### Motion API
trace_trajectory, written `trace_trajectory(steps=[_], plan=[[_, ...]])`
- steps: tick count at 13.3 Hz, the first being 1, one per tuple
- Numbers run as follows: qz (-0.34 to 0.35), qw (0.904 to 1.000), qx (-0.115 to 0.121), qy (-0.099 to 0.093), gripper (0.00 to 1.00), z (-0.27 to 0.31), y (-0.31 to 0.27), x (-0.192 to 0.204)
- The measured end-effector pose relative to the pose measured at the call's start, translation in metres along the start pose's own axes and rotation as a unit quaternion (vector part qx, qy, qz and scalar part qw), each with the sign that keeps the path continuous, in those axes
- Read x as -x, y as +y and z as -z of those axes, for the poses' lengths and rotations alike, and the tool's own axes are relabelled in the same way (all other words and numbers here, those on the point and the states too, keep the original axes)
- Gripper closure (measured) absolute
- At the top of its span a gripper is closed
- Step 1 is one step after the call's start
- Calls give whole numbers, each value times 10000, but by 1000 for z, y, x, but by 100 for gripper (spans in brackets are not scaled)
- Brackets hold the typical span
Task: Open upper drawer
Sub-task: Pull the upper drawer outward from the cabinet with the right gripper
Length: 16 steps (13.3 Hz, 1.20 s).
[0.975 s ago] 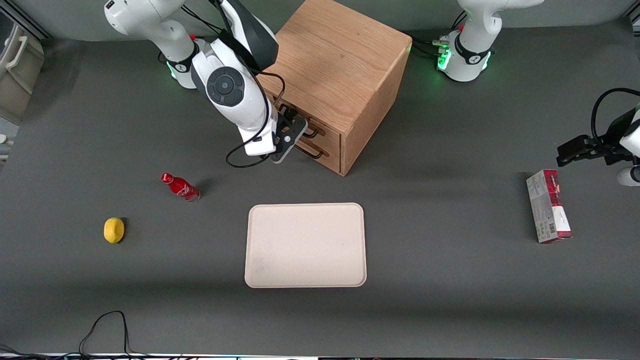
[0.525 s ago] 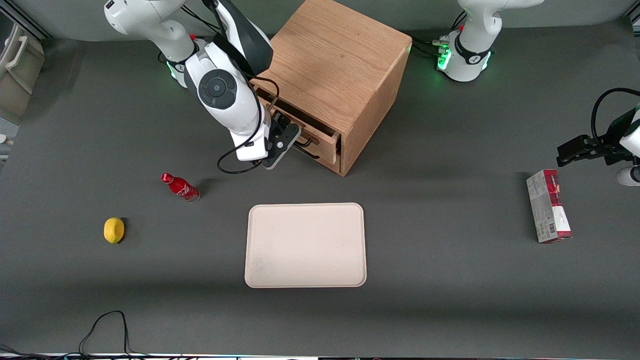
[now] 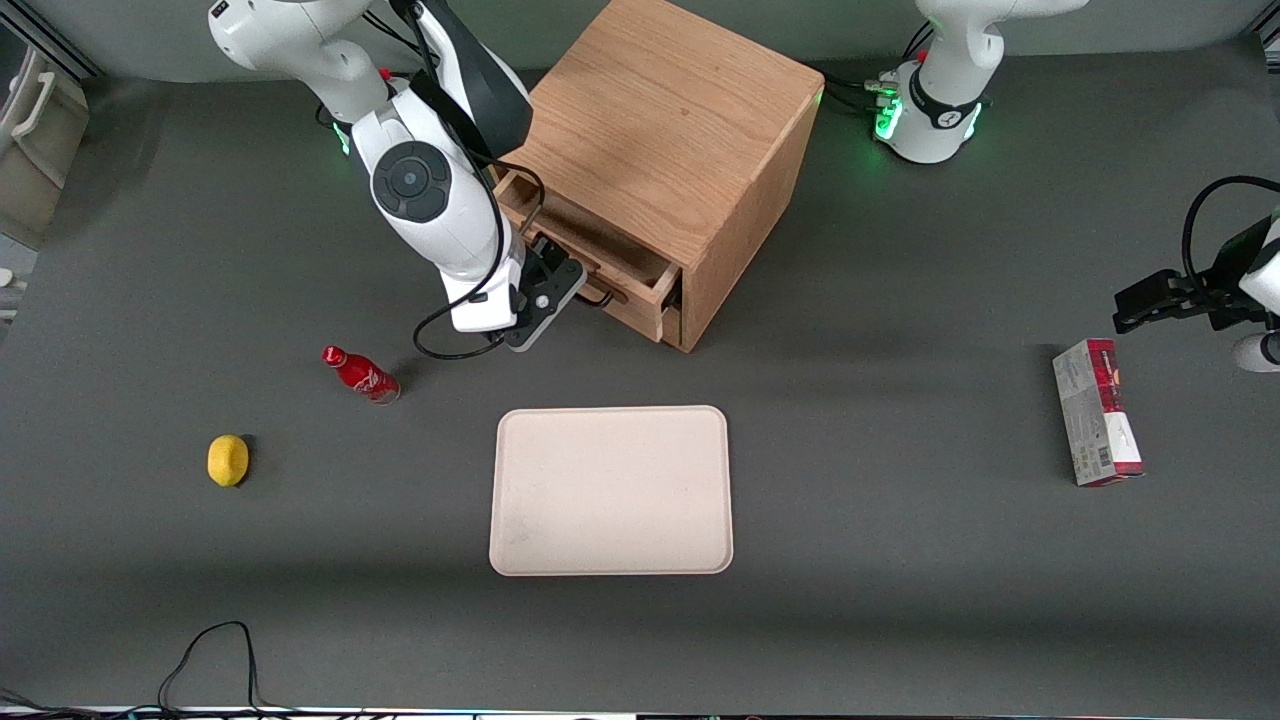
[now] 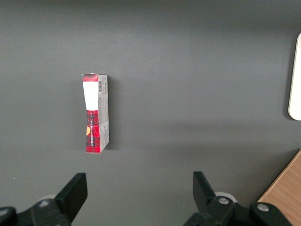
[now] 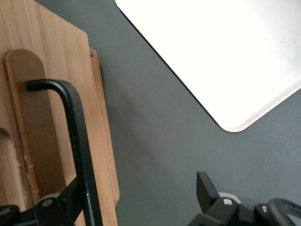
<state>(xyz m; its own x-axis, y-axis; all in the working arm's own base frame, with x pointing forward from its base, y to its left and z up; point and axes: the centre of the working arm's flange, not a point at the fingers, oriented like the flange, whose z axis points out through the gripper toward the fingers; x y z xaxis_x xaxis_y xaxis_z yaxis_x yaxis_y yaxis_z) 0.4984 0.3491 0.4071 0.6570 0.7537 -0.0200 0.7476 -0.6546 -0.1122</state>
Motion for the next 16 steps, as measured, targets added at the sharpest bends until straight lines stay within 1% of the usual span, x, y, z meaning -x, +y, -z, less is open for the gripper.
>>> trace_trajectory(steps=[1, 3, 9, 16], plan=[[40, 9999, 103, -17, 0, 1, 2, 0], [1, 9998, 182, -13, 0, 3, 11, 0], [-76, 9997, 237, 64, 0, 8, 55, -1], [5, 9995, 292, 131, 0, 9, 97, -5]])
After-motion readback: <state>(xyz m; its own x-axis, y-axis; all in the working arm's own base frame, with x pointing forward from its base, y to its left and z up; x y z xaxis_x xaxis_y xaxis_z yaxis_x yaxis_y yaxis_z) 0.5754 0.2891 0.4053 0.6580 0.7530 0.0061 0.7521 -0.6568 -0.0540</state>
